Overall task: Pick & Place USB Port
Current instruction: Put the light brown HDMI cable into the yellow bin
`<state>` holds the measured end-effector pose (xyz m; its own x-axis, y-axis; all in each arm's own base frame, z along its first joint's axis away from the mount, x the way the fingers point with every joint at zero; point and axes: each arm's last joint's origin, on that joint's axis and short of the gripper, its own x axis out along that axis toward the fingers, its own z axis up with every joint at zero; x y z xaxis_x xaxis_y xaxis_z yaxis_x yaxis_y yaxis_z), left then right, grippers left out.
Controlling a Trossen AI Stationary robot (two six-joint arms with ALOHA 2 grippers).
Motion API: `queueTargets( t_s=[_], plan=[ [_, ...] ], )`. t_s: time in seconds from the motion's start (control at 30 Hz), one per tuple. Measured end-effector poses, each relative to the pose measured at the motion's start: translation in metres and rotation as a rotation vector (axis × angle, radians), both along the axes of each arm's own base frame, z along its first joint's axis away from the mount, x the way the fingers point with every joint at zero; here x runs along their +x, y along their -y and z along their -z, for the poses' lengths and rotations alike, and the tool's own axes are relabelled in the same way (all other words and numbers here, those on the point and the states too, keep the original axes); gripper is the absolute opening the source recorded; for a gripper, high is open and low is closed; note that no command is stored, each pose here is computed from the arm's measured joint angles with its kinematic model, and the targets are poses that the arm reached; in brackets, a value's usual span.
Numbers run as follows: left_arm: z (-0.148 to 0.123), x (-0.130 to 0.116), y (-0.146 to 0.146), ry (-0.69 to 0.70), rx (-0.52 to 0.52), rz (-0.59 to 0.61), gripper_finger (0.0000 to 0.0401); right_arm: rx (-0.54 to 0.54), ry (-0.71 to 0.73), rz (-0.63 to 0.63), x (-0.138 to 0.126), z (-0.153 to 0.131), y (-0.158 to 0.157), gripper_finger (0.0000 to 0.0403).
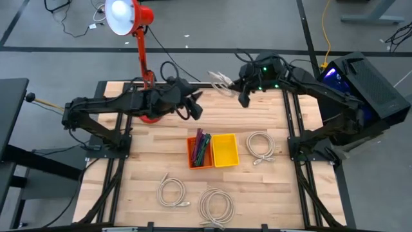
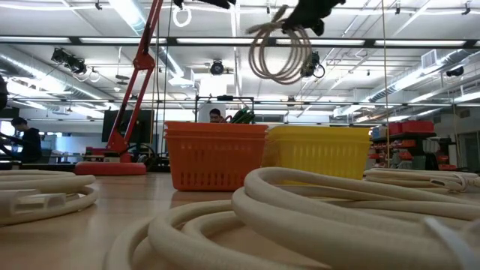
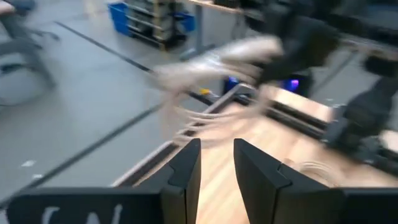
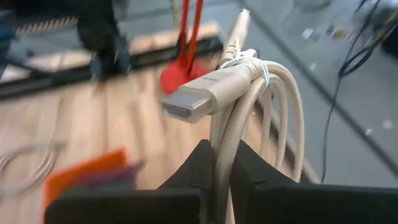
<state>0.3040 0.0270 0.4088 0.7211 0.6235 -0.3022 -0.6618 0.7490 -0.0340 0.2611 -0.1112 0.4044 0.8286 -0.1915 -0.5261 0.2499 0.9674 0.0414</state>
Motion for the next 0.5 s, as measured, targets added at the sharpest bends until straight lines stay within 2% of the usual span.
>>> queueTargets(
  t_s=[0.2,0.4,0.5],
  plan=[
    [-0.012,-0.021,-0.003,0.001,0.038,-0.079,0.0102,0.123,-0.179,-0.07,-0.01,0.011,-0.032,0.0019],
    [-0.014,-0.025,-0.004,-0.008,0.037,-0.08,0.0103,0.207,-0.238,-0.148,-0.007,0.014,-0.07,0.0018],
    [-0.012,-0.026,-0.004,-0.028,0.032,-0.068,0.0103,0.237,-0.278,-0.148,-0.007,0.02,-0.084,0.0018]
  ],
)
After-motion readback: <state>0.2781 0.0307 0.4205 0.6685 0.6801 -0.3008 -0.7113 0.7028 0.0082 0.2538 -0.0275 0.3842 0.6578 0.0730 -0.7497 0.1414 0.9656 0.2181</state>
